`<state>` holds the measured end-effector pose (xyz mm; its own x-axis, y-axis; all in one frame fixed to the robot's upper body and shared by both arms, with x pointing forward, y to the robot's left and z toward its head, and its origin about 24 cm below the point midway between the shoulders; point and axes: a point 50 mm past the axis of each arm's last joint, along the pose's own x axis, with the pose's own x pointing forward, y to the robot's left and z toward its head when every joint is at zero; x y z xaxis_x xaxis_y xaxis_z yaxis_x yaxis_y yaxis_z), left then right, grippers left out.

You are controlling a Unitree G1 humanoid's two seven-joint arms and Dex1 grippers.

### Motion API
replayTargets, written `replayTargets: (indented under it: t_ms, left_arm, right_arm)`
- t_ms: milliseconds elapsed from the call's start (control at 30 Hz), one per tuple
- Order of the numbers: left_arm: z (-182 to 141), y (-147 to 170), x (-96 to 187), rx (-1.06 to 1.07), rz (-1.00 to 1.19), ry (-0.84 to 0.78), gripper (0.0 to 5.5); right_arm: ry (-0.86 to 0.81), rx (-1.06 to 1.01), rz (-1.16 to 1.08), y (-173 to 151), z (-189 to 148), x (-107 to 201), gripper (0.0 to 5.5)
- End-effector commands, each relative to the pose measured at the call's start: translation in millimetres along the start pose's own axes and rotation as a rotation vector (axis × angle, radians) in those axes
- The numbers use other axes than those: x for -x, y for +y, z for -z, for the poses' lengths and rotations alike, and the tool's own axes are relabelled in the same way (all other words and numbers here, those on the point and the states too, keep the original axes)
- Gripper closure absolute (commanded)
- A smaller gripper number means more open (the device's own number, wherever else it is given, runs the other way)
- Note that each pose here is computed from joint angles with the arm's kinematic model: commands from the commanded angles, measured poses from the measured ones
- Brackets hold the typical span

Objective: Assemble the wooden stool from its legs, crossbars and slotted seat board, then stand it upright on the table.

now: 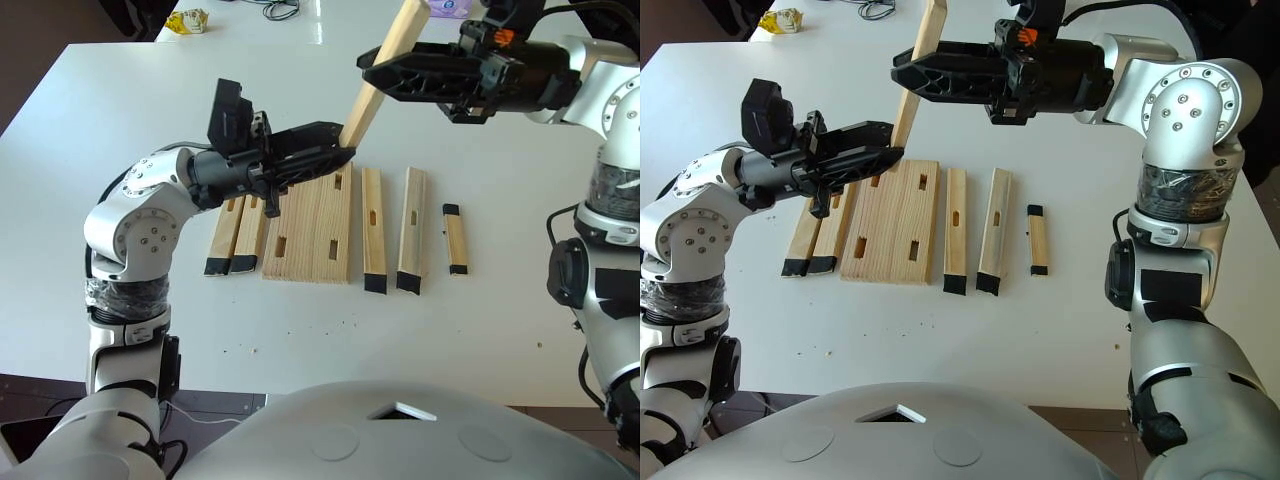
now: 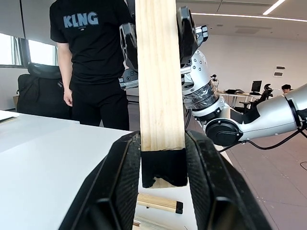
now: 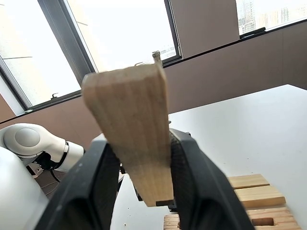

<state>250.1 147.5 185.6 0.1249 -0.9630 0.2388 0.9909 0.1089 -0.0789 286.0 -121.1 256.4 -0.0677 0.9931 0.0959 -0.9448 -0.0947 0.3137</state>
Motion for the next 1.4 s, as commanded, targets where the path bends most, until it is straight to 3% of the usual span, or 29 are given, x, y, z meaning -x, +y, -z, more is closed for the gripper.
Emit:
replayTargets:
  t_ms: [33,500,533,767,1000,1100,1200,1400]
  left_arm:
    - [4,-2,2,-0.009,0.002,0.046,4.18]
    - [0,2,8,-0.009,-0.048,0.044,4.18]
    - [0,2,8,-0.004,-0.049,0.046,3.82]
    - [1,5,11,-0.012,-0.073,0.057,2.86]
    - [23,0,30,-0.011,-0.164,0.143,2.84]
    - [38,-2,43,0.004,-0.318,0.146,2.84]
    - [41,6,48,-0.037,-0.591,0.039,2.84]
    - [38,1,15,-0.054,-1.171,-0.393,2.84]
  right_arm:
    - [0.023,0.024,-0.008,3,-3,0,4.05]
    - [0.008,0.058,0.032,-3,1,6,4.12]
    - [0.006,0.061,0.040,-3,1,6,4.13]
    - [-0.003,0.078,0.073,-6,3,8,4.18]
    - [0.040,0.176,0.154,-14,10,20,4.18]
    - [0.103,0.252,0.206,-23,14,32,4.18]
    - [0.198,0.307,0.258,-31,25,52,4.18]
    - [0.394,0.341,0.238,-38,43,78,4.18]
